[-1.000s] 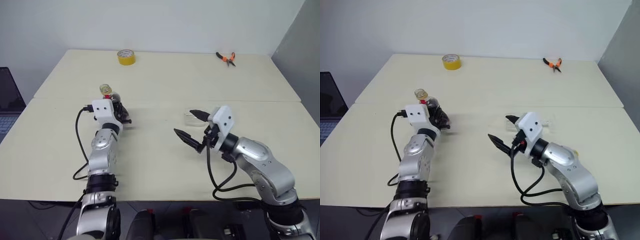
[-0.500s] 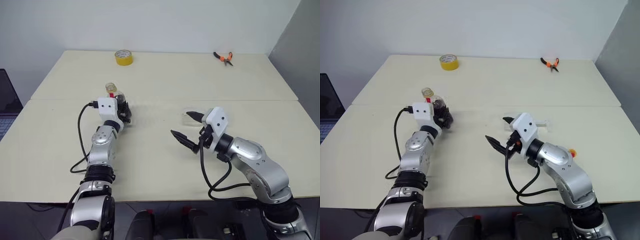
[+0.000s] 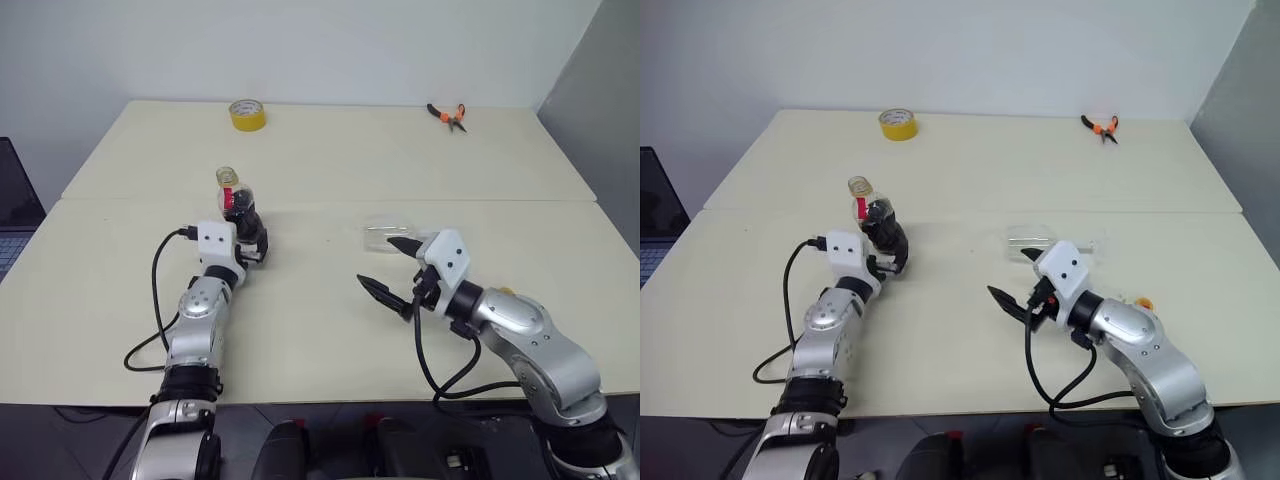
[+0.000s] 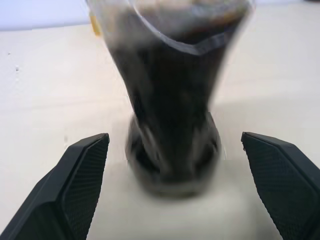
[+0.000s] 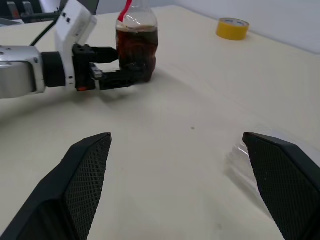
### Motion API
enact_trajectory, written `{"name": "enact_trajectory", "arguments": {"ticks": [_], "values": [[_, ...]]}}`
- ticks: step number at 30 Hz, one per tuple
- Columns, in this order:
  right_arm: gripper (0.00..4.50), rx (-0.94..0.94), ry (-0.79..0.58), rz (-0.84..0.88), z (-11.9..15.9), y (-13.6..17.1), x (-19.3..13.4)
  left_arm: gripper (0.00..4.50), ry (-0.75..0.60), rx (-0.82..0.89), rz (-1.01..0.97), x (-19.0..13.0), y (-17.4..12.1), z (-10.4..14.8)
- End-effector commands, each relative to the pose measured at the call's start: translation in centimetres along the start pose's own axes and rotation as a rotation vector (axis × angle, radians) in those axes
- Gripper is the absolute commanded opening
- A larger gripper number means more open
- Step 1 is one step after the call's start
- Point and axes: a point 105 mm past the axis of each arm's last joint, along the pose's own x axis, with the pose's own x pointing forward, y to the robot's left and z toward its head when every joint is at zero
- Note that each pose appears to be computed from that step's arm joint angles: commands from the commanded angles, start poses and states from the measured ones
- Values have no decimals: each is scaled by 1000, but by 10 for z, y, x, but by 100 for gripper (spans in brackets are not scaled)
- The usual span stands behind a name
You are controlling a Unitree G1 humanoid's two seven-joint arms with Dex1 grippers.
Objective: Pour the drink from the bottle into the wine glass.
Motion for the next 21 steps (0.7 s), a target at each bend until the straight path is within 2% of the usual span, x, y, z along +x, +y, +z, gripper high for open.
{"name": "enact_trajectory", "arguments": {"ticks": [1,8,11,13,15,18,21], "values": [[450,-121,20,-74,-2,-9,-18,448,-59,69,9,-17,7,24],[450,-260,89,-247,-17,-30,-33,448,35,79,-123,-52,-4,11],[450,-343,190,-352,-29,-49,-36,448,143,67,-399,-71,-22,0],[450,-506,291,-383,-36,-61,-35,448,153,65,-546,-72,-30,12],[450,-641,352,-358,-40,-66,-32,448,134,71,-606,-67,-33,25],[450,-708,413,-402,-46,-80,-31,448,115,85,-700,-65,-43,40],[450,-856,454,-384,-49,-88,-25,448,100,89,-829,-68,-58,55]]}}
